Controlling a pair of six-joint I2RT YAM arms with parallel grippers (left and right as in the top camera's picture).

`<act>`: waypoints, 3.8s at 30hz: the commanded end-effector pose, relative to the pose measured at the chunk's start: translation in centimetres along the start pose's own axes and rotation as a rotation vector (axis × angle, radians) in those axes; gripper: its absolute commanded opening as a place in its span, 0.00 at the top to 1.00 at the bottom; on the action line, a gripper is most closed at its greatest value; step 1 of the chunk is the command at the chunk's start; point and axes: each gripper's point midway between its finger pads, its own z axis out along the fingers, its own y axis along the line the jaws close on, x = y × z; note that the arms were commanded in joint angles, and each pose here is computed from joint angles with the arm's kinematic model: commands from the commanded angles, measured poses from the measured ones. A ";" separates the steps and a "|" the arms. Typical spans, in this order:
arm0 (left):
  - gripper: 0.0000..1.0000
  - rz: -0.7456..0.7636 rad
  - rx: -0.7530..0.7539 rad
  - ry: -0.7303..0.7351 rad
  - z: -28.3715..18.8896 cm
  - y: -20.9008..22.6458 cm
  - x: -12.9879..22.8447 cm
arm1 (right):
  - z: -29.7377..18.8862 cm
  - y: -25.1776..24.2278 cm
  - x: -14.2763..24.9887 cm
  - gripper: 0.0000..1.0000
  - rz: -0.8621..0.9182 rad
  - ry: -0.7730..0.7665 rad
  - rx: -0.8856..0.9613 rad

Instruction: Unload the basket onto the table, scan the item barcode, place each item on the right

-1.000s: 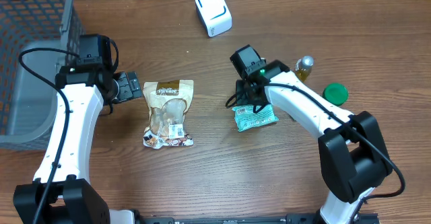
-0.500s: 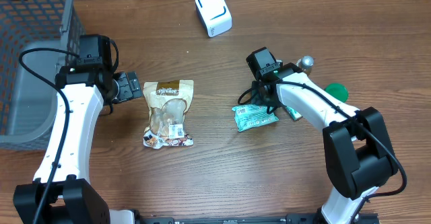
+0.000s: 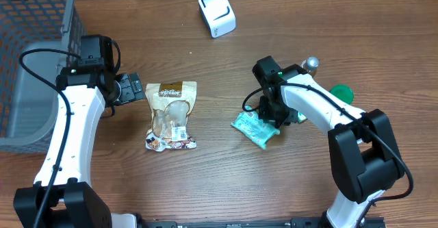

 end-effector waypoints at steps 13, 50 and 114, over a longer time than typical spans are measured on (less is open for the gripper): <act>0.00 0.009 -0.006 -0.024 -0.5 0.1 -0.6 | -1.1 0.5 4.7 0.89 0.010 0.196 -0.063; 0.01 0.009 -0.006 -0.024 -0.5 0.1 -0.6 | -1.1 4.6 5.8 0.89 -0.143 0.102 -0.061; 0.01 0.009 -0.006 -0.023 -0.5 0.1 -0.6 | -7.5 10.3 -0.5 0.85 -0.222 -0.115 -0.302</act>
